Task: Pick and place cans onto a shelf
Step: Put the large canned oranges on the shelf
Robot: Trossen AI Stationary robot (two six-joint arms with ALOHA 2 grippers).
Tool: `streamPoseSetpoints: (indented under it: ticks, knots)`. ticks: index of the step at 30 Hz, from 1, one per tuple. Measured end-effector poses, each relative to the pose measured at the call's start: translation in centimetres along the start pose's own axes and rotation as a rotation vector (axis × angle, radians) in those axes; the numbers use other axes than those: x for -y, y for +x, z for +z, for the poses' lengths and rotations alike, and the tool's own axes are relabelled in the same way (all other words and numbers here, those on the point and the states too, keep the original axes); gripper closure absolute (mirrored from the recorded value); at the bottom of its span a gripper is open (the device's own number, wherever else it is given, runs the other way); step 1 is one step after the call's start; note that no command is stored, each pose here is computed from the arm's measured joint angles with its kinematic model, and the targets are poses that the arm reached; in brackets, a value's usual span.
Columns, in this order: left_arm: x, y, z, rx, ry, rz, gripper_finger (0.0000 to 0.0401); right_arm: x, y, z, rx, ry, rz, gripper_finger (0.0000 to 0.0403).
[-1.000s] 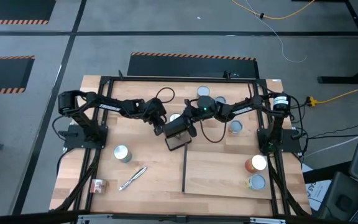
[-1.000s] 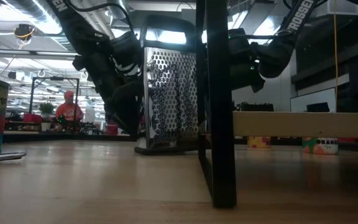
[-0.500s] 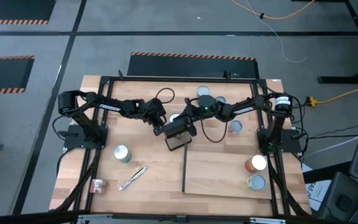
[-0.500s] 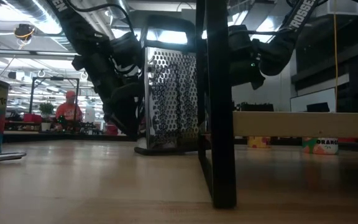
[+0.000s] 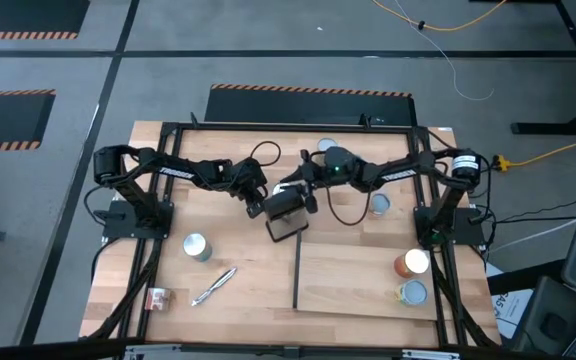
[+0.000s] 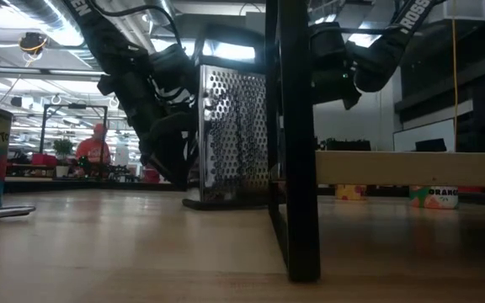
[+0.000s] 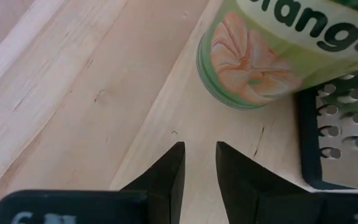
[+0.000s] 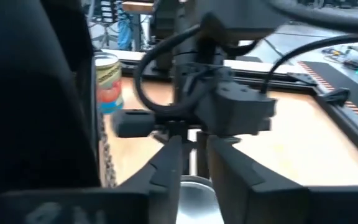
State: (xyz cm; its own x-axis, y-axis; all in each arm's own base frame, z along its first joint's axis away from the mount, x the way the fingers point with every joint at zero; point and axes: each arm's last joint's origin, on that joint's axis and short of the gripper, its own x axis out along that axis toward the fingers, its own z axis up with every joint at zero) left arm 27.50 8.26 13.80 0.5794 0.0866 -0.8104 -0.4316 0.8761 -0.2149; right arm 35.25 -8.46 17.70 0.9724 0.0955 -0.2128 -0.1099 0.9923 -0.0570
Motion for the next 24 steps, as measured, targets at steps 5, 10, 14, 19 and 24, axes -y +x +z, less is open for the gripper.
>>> streamPoseSetpoints:
  ticks: [5,10,14,19,24]
  knots:
    - [0.0,0.0,0.0,0.001,-0.007,-0.001,0.0317,0.8,-0.5,0.4,0.007,0.003,-0.026,0.0283]
    - [0.0,0.0,0.0,0.002,-0.008,0.0,0.0317,1.2,-1.1,0.3,-0.042,0.024,-0.034,0.0277]
    - [0.0,0.0,0.0,0.003,-0.008,0.0,0.0317,1.4,-1.3,-0.2,-0.101,0.046,-0.035,0.0277]
    - [-0.2,-0.1,0.1,0.006,-0.015,0.005,0.0317,1.7,-1.5,-0.8,-0.156,0.009,-0.036,0.0276]
    - [-1.0,-0.1,0.6,0.059,-0.053,0.061,0.0317,2.3,-1.9,-1.3,-0.194,0.013,-0.049,0.0276]
